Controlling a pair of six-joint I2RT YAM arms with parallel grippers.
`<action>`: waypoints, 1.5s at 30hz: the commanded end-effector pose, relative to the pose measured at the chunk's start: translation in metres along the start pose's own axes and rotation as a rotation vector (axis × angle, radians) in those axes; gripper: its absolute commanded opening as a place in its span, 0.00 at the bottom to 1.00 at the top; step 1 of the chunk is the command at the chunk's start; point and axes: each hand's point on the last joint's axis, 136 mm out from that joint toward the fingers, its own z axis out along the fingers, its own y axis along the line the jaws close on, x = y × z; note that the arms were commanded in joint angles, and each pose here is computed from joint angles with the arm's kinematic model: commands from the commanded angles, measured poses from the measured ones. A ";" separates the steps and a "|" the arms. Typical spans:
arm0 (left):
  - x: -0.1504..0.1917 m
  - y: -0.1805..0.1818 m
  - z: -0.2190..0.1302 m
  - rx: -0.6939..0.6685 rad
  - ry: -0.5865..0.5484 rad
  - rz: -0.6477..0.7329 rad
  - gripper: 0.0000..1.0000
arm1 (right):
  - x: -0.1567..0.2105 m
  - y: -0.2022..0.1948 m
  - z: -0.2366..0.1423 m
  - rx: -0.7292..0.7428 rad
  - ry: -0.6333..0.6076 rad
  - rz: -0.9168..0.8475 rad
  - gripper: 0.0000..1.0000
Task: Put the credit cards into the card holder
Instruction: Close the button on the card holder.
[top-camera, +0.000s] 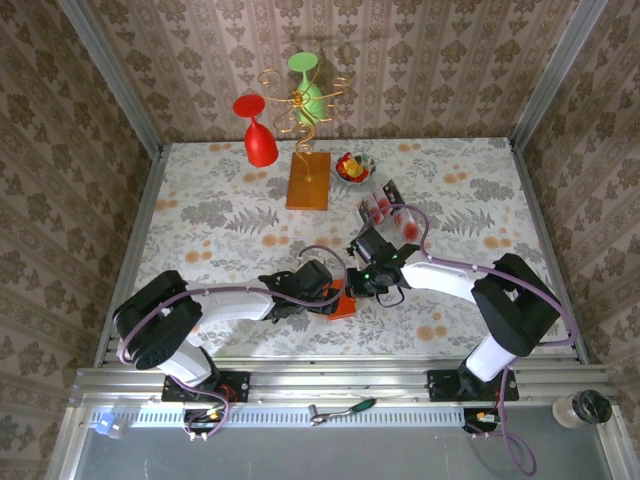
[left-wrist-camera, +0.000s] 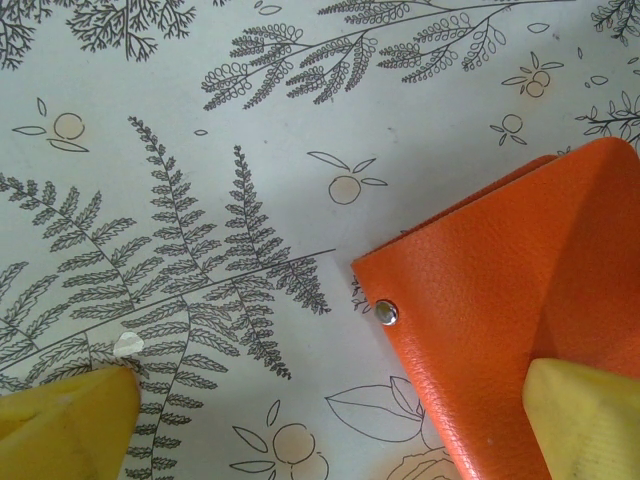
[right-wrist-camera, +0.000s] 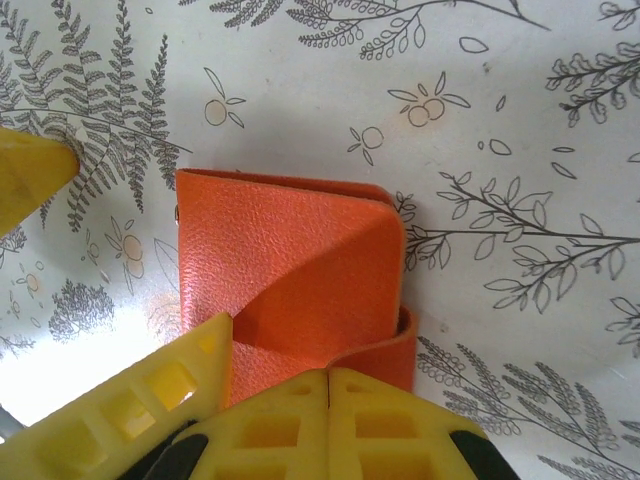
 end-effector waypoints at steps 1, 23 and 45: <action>0.022 0.006 0.006 -0.024 0.069 0.034 1.00 | -0.001 0.010 0.005 -0.034 0.011 0.006 0.00; 0.023 0.007 0.006 -0.029 0.073 0.034 1.00 | 0.033 -0.022 0.017 0.020 0.037 0.060 0.00; 0.024 0.008 0.007 -0.031 0.076 0.030 1.00 | 0.077 -0.061 0.026 0.159 0.059 0.104 0.00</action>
